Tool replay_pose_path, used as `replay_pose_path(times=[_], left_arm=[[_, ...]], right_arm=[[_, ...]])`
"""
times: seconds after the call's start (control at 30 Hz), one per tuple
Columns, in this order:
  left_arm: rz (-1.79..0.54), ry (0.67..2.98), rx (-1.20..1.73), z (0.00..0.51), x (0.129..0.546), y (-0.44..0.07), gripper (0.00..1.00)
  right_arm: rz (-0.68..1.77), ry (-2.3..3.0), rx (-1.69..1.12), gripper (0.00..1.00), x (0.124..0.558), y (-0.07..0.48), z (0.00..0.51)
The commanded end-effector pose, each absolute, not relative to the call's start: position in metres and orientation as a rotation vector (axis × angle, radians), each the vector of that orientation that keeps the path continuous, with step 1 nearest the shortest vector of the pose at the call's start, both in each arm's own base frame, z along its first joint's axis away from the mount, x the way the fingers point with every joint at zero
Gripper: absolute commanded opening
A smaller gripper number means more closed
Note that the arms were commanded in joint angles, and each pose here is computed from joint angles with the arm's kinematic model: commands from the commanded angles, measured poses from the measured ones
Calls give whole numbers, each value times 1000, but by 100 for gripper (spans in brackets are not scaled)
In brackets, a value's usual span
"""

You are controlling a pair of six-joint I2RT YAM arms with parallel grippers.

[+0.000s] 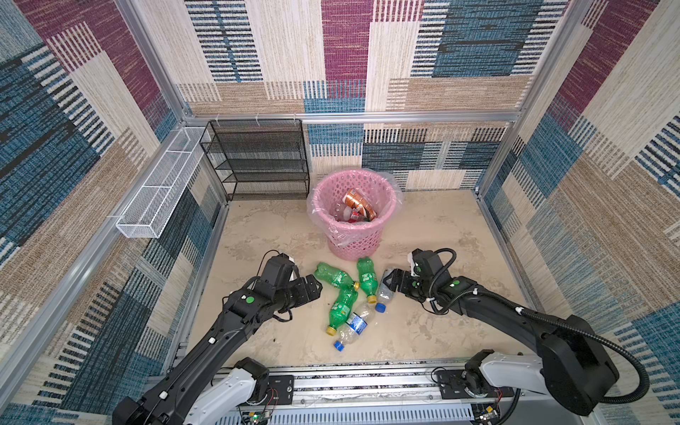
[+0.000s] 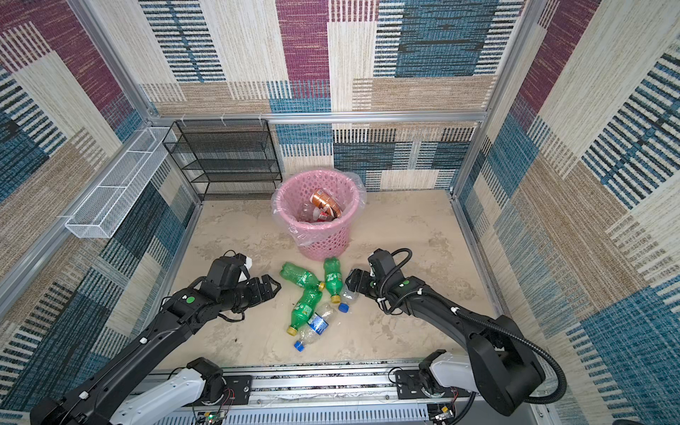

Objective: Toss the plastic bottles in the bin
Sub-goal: 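Lower the left gripper by the green bottles while the right nears the soda water bottle, then close the right gripper around the clear soda water bottle and lift it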

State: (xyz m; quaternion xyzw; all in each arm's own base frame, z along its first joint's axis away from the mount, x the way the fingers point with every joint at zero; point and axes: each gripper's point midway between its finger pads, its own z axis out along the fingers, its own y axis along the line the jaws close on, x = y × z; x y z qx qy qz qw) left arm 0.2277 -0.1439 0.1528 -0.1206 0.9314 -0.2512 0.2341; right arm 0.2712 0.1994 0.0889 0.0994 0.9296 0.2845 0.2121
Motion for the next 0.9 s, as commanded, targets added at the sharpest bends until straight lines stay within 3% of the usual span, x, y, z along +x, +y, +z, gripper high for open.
replay_pose_path(times=[0.0, 0.87], left_arm=[[-721, 2544, -339, 153, 230, -147, 91], [-723, 2557, -346, 147, 228, -146, 91]], right_arm=[[776, 2559, 278, 85, 282, 202, 91], [692, 2659, 268, 79, 295, 209, 58]])
